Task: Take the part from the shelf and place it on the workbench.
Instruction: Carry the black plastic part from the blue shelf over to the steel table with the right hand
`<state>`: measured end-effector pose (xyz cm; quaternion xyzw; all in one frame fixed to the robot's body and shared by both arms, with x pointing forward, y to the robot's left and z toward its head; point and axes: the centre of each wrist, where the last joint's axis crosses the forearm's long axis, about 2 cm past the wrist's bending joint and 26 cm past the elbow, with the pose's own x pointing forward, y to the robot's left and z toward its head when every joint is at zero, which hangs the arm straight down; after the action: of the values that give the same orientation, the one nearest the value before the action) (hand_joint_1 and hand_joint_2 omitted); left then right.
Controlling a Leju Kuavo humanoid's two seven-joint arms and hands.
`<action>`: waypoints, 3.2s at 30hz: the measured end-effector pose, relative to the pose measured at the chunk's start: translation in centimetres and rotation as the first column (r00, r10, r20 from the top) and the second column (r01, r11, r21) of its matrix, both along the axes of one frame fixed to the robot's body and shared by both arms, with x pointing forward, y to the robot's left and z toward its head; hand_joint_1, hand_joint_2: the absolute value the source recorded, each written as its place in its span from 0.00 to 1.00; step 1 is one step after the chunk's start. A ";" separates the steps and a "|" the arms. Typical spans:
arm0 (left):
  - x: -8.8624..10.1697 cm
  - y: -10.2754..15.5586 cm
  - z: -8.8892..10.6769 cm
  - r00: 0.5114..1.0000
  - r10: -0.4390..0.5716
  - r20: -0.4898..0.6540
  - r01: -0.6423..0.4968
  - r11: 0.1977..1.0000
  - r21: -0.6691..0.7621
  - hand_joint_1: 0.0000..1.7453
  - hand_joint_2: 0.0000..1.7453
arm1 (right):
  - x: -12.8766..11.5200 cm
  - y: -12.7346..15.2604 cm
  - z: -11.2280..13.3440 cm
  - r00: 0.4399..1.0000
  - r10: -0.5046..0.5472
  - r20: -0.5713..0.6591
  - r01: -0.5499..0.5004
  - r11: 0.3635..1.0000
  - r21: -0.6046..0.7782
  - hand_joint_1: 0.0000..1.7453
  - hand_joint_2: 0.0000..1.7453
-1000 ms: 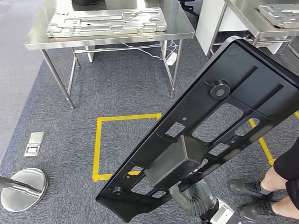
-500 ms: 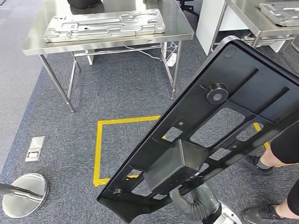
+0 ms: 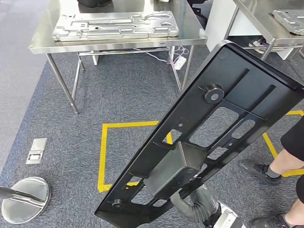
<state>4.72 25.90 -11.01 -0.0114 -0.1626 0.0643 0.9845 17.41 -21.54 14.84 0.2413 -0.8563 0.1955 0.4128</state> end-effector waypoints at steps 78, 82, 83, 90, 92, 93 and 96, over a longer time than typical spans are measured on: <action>-0.2 1.4 -0.1 1.000 -0.019 0.008 0.018 0.998 0.053 0.00 1.00 | -1.5 0.5 -1.7 0.995 0.003 -0.103 -0.001 1.000 0.022 1.00 1.00; -0.1 1.6 -0.1 1.000 -0.007 0.008 0.007 0.998 0.060 0.00 1.00 | -1.4 0.5 -1.4 0.996 -0.003 -0.093 0.005 1.000 0.021 1.00 1.00; -0.2 1.6 -0.1 1.000 -0.006 0.008 0.006 0.998 0.062 0.00 1.00 | -1.4 0.5 -1.3 0.996 -0.004 -0.087 0.006 1.000 0.022 1.00 1.00; -0.2 1.7 -0.1 1.000 -0.003 0.009 0.002 0.998 0.062 0.00 1.00 | -1.0 0.3 -0.9 0.998 -0.014 -0.066 0.015 1.000 0.013 1.00 1.00; -0.2 1.7 -0.1 1.000 -0.003 0.007 0.002 0.998 0.062 0.00 1.00 | -1.0 0.2 -0.9 0.998 -0.016 -0.063 0.017 1.000 0.009 1.00 1.00; -0.2 1.7 -0.1 1.000 -0.003 0.008 0.002 0.998 0.062 0.00 1.00 | -0.9 0.2 -0.9 0.998 -0.017 -0.062 0.017 1.000 0.007 1.00 1.00; 0.1 1.7 -0.1 1.000 -0.002 0.014 0.001 0.998 0.061 0.00 1.00 | -0.8 0.1 -0.8 0.998 -0.020 -0.061 0.020 1.000 -0.005 1.00 1.00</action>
<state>4.85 27.59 -11.07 0.0180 -0.1714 0.0584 0.9833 16.62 -21.39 14.05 0.2378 -0.8452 0.1857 0.4412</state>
